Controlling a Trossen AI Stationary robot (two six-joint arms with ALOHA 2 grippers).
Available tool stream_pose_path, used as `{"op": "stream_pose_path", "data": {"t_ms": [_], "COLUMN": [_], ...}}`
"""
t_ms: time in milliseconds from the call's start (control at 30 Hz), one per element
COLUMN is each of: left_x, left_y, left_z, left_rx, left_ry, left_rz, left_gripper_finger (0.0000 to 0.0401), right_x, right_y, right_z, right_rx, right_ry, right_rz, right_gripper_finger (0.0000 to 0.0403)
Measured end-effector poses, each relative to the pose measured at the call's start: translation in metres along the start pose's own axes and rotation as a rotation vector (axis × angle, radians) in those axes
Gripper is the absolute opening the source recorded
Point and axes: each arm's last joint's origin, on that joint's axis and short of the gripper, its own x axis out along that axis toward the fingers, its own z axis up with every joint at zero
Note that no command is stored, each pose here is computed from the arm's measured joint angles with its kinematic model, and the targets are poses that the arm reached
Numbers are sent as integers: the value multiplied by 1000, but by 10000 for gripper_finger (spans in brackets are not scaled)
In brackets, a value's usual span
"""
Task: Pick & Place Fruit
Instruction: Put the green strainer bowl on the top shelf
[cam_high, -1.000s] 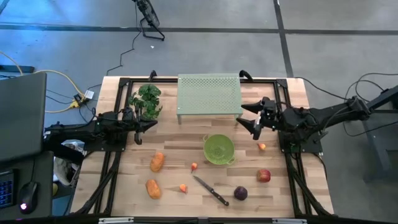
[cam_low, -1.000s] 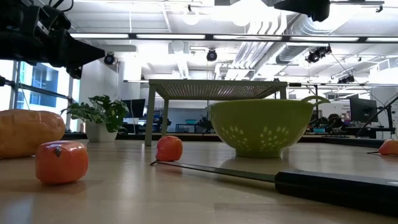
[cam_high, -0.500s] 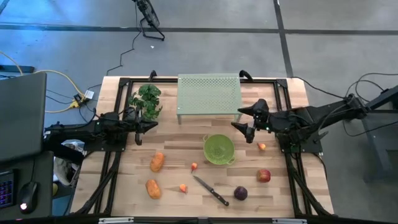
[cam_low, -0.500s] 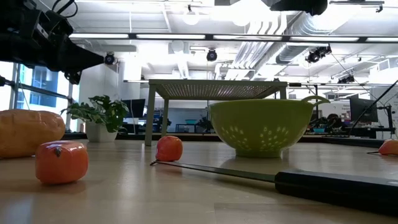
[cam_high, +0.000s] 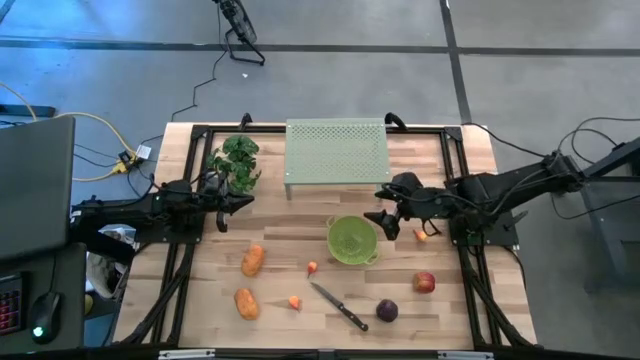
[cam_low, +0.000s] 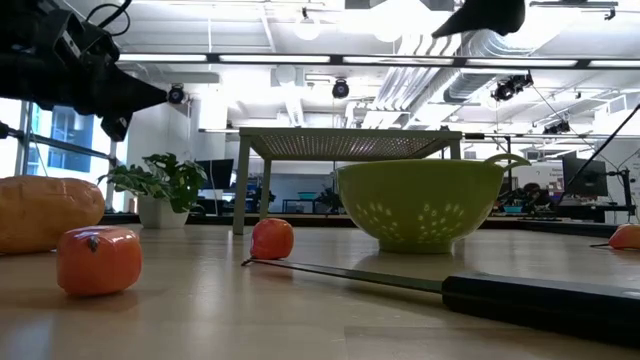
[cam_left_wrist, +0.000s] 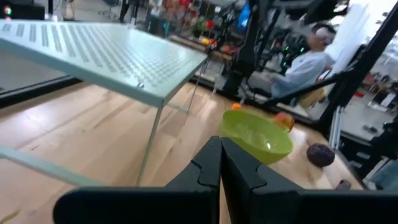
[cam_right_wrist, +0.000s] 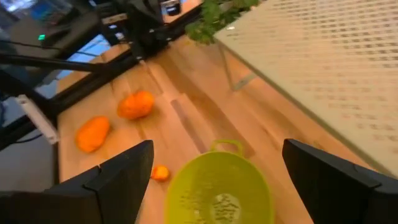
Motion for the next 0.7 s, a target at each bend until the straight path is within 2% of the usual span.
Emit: {"op": "stream_pose_path", "data": {"t_ms": [100, 233, 433, 700], "left_x": [-1, -3, -1, 2], "left_y": [-3, -6, -5, -3], "left_z": [9, 20, 14, 7], "left_rx": [-1, -3, -4, -68], "left_ry": [-11, -30, 36, 116], "left_rz": [-1, -7, 15, 46], "left_gripper_finger": [3, 3, 3, 3], "right_x": [6, 14, 29, 55], "right_y": [8, 13, 12, 7], "right_z": [4, 4, -4, -21], "right_rx": [-11, -37, 13, 47], "right_ry": [25, 91, 221, 382], "right_rz": [7, -53, -120, -221], "right_gripper_finger": [350, 350, 350, 350]}}
